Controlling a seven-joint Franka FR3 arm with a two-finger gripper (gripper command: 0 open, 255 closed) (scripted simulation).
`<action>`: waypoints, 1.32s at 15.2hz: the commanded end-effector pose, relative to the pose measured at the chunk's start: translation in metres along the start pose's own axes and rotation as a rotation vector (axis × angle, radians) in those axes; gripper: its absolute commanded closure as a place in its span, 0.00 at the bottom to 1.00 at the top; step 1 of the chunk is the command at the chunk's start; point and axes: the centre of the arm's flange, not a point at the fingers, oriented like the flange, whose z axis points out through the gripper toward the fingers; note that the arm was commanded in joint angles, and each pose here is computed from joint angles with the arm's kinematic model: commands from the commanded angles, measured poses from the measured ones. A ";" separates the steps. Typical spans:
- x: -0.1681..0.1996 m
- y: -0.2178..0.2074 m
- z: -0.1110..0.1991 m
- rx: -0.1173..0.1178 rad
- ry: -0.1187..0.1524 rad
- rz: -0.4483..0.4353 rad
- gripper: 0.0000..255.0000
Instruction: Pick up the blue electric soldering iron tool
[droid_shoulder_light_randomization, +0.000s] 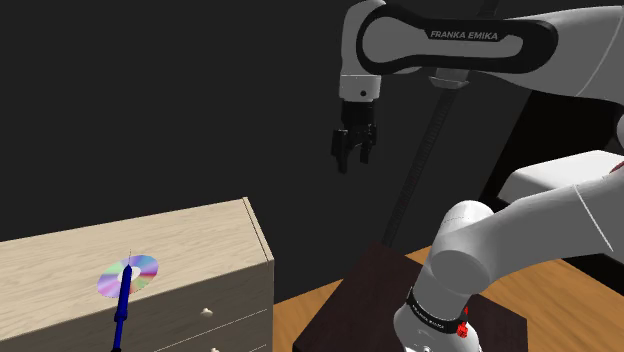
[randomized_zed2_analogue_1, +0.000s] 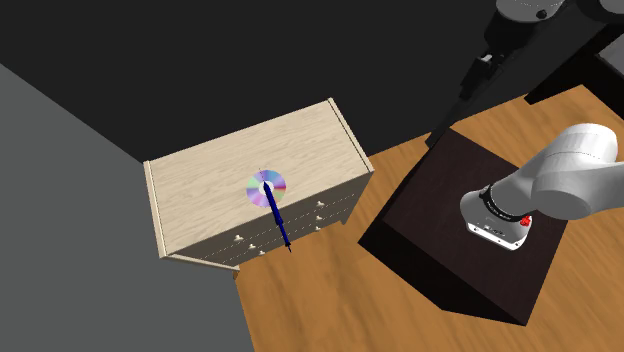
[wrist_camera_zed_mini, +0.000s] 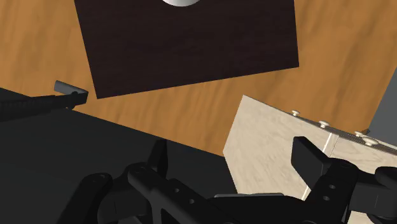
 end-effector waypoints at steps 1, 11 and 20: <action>0.000 0.000 0.000 0.000 0.000 0.000 0.00; 0.027 -0.114 0.043 0.035 0.054 0.077 0.00; 0.062 -0.216 0.077 0.066 0.102 0.147 0.00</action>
